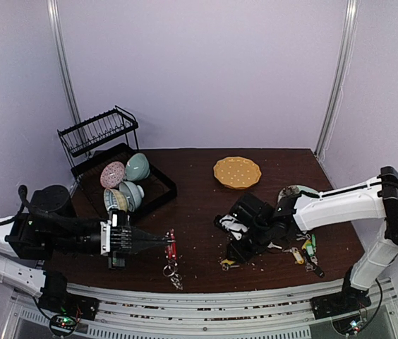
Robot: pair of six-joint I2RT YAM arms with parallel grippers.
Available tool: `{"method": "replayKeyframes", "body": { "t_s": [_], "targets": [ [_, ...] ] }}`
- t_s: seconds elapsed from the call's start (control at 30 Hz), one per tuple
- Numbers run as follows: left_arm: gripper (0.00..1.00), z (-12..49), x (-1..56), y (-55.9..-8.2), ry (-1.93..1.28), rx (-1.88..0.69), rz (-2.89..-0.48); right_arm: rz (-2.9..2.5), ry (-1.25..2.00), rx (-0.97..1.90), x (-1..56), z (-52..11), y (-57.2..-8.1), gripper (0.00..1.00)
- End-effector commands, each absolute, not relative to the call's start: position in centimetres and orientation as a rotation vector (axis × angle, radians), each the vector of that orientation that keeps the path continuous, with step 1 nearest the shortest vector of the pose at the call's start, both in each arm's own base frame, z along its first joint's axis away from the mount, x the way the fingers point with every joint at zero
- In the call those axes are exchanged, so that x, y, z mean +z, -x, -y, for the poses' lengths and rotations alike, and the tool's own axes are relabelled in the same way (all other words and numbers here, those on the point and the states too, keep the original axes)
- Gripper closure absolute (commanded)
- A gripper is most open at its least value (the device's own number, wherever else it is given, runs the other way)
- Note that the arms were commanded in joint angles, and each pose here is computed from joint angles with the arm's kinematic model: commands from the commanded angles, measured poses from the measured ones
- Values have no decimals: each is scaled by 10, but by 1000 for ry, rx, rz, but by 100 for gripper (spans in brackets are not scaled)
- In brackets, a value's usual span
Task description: Put the keys on the keyring
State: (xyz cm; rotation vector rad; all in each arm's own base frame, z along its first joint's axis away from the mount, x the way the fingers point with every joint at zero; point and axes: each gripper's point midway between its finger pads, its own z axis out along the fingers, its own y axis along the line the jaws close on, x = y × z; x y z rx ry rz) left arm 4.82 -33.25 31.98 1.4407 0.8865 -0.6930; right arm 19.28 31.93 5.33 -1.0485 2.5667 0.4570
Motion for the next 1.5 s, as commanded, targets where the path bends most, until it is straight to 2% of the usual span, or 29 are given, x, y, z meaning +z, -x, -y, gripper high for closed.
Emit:
{"method": "replayKeyframes", "body": {
  "t_s": [0.0,0.37,0.57,0.67,0.8,0.9,1.07,1.23,1.47],
  "targets": [
    [100,331,341,-52,-1337,-720,-881,-2576,931,551,47,-327,-177,60],
    [100,330,343,-54,-1334,-700,-876,-2562,906,661,37,-350,-175,63],
    [100,330,345,-54,-1334,-694,-870,-2569,932,618,31,-352,-175,73],
    [100,330,345,-55,-1332,-691,-872,-2570,943,593,30,-351,-174,87],
    [100,330,345,-55,-1333,-693,-872,-2567,945,586,33,-350,-173,100],
    [100,329,345,-56,-1332,-680,-868,-2551,949,592,43,-352,-174,100],
    [100,334,339,-57,-1396,-611,-843,-2417,1138,711,105,-360,-164,100],
    [100,349,330,-49,-1560,-544,-783,-2067,1466,1084,202,-358,-107,100],
    [100,362,331,-54,-1645,-289,-717,-1826,1618,1211,276,-351,-81,100]
  ]
}}
